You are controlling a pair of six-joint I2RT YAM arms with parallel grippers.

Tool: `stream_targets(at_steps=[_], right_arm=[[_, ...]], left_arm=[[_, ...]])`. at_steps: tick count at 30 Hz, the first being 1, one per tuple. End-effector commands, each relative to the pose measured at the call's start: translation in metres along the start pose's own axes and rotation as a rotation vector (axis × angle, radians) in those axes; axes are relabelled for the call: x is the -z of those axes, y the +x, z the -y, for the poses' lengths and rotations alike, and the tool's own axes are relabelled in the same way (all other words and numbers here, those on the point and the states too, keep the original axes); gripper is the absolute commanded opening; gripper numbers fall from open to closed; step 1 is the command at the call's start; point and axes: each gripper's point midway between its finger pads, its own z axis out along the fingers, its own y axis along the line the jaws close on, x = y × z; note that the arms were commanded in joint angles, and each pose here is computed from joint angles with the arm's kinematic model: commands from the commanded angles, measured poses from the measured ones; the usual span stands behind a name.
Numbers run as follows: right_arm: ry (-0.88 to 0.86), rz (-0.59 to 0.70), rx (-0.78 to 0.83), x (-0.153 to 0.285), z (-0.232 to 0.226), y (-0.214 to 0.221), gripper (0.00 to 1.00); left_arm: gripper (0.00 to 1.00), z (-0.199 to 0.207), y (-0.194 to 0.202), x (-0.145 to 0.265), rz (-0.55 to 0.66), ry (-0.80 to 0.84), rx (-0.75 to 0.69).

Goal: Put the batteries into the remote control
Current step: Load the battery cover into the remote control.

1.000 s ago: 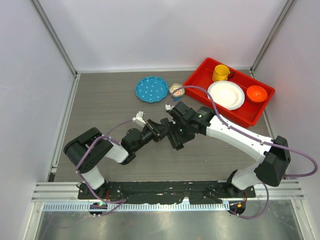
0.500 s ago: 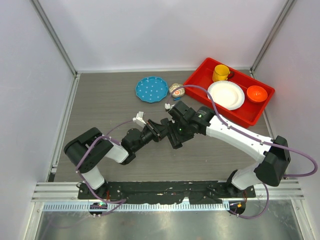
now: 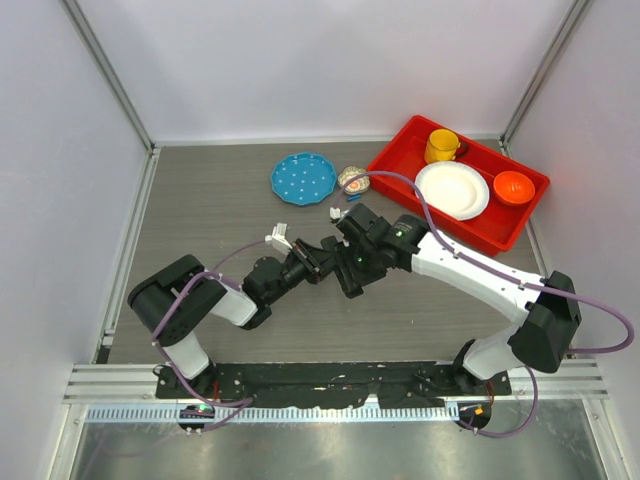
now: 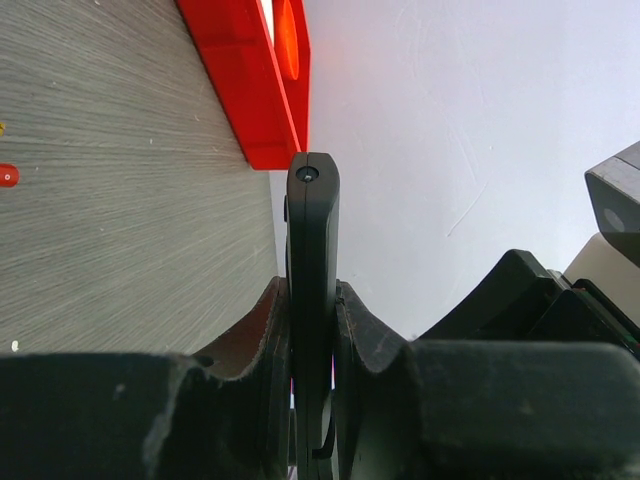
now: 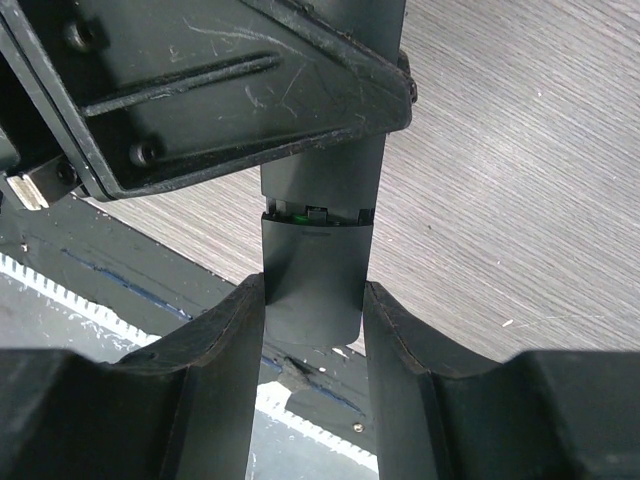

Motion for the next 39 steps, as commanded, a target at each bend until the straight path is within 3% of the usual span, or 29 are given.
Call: stream_targets(at_steps=[1,39], right_arm=[[-0.006,0.029,-0.004,0.001,-0.003,-0.004,0.12],[0.167,0.041,0.062,0.002,0.032,-0.002,0.12]], left_arm=[[0.0,0.068,-0.011,0.004,0.056,0.267,-0.027],[0.0,0.078,0.004,0.001,-0.042,0.297,0.002]])
